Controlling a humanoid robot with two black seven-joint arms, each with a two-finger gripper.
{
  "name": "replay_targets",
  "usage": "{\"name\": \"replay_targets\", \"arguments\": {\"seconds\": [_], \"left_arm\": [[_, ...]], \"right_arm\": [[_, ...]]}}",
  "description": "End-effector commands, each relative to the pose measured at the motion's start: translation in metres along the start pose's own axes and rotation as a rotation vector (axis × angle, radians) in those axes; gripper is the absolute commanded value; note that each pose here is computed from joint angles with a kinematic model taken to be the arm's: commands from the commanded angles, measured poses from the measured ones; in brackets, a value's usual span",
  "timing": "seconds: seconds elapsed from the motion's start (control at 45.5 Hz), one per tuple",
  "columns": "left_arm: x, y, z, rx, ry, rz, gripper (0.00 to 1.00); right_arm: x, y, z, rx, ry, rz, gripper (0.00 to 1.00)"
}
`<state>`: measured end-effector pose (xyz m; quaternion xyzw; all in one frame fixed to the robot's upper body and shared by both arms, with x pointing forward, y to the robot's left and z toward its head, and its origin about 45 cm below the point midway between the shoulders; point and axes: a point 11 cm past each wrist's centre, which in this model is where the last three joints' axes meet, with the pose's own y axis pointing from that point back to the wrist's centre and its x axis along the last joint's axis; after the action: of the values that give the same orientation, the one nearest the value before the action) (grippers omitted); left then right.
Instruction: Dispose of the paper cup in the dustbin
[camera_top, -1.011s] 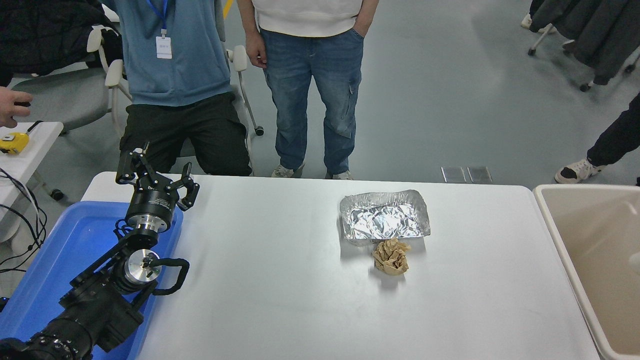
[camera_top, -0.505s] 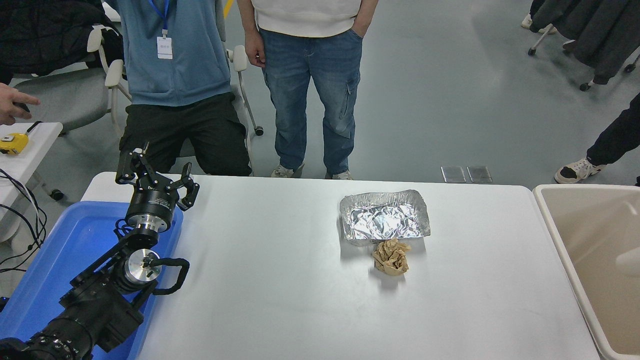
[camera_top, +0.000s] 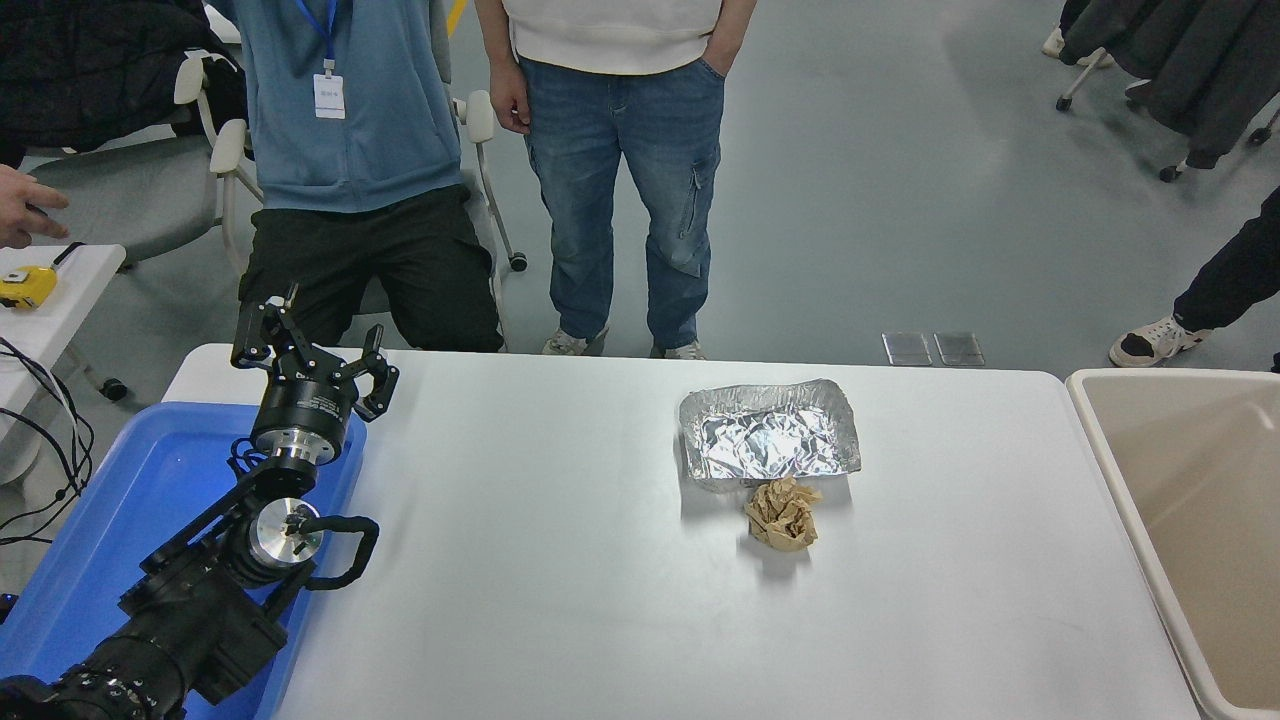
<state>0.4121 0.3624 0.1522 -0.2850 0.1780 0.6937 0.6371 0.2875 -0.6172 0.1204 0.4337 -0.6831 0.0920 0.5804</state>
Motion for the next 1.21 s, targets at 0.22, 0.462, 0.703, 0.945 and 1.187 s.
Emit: {"name": "replay_targets", "arguments": {"seconds": [0.22,0.462,0.703,0.945,1.187], "left_arm": [[0.001,0.000,0.000,-0.001,-0.001,0.001,1.00],[0.001,0.000,0.000,-0.001,-0.001,0.001,1.00],[0.001,0.000,0.000,-0.001,-0.001,0.001,1.00],[0.001,0.000,0.000,-0.001,-0.001,0.001,1.00],[0.001,0.000,0.000,-0.001,-0.001,0.001,1.00]], "right_arm": [[0.005,-0.002,-0.007,0.007,-0.027,0.013,1.00],[0.010,-0.004,-0.012,0.012,-0.055,0.028,1.00],[0.038,-0.015,-0.060,0.078,-0.519,0.076,1.00],[0.059,-0.001,-0.113,0.278,-0.928,-0.046,1.00],[0.050,0.022,-0.153,0.409,-1.047,-0.158,1.00]]}}
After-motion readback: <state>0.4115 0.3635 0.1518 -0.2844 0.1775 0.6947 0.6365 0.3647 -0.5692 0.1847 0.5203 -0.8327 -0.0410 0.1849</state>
